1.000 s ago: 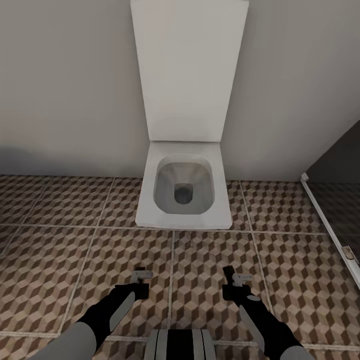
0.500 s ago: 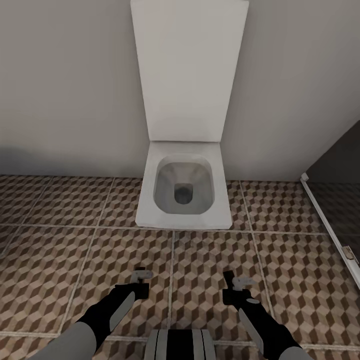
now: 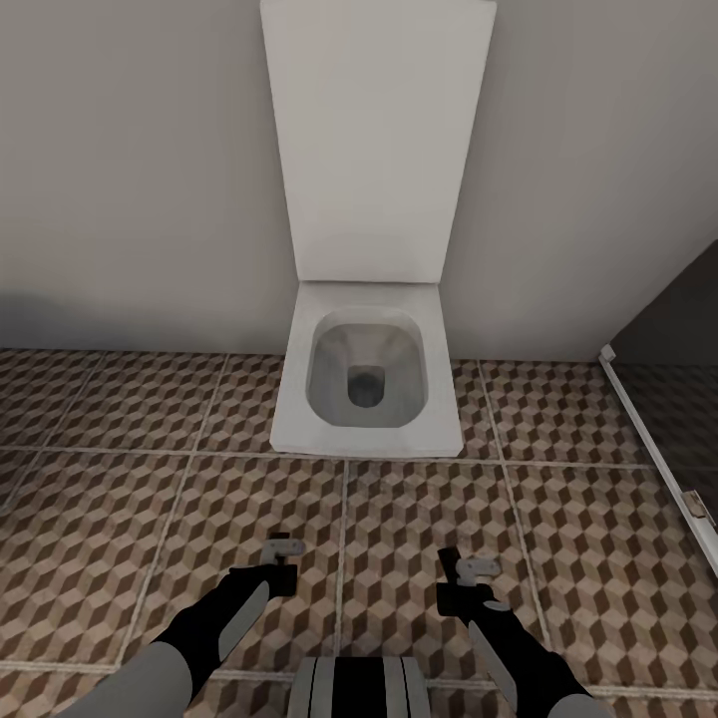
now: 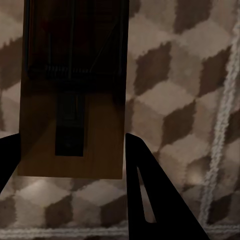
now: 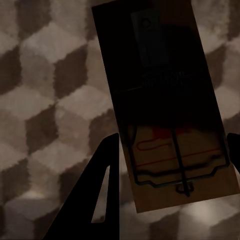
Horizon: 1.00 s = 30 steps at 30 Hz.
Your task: Take the four mousetraps from the cabinet in the bathroom and place them on the bathroom floor. Make sure all four end up on the same floor surface, and ensure that at least two of them are either under or directly next to the same bathroom sink.
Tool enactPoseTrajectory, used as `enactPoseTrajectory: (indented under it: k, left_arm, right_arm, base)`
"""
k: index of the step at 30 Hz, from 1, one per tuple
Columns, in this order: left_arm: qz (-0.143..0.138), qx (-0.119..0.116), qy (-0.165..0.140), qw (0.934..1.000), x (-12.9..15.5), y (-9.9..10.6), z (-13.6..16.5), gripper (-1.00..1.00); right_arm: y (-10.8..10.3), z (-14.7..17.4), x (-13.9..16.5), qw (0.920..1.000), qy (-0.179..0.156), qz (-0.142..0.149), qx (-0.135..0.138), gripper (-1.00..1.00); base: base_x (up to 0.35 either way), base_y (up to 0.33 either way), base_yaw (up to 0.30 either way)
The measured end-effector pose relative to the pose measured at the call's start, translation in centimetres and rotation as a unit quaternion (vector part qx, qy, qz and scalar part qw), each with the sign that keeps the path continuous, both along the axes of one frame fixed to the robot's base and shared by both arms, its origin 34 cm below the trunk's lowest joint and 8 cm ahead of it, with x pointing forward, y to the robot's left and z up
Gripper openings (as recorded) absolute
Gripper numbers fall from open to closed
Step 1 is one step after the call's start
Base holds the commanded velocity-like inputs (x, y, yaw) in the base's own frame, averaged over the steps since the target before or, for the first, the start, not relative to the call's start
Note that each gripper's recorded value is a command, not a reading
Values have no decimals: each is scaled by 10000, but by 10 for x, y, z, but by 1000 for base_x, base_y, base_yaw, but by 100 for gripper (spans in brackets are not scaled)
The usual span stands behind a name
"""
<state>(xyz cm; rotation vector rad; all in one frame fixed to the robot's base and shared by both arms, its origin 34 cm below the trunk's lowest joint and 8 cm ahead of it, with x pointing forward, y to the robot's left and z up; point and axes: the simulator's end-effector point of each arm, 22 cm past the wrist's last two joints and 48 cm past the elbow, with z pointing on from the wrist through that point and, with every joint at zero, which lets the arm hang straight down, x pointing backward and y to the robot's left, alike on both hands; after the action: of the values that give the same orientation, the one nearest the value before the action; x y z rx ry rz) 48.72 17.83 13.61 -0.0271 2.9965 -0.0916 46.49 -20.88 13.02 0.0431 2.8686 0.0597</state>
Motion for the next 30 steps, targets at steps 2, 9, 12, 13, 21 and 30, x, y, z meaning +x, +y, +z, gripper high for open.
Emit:
enactPoseTrajectory:
  k: [2,9,12,13,21,30]
  left_arm:
    - [-1,0,0,10000,0,0,0,-100]
    - [2,3,6,10000,-1,0,0,-100]
    - [1,6,13,10000,-1,1,-1,-100]
    - [0,8,16,10000,-1,1,-1,-100]
    - [-5,14,27,10000,-2,1,-1,-100]
    - [-4,13,30,10000,-3,1,-1,-100]
  right_arm:
    - [0,0,0,10000,1,0,1,-100]
    - [0,0,1,10000,-12,7,0,-100]
    - [-2,2,4,10000,-49,3,-9,-100]
    - [-2,2,5,10000,-55,3,-11,-100]
    - [-4,3,9,9999,-101,10,-25,-100]
    - [-7,10,22,9997,-256,16,-27,-100]
  base:
    - [0,0,0]
    - [0,0,0]
    - [0,0,0]
    - [0,0,0]
    - [0,0,0]
    - [0,0,0]
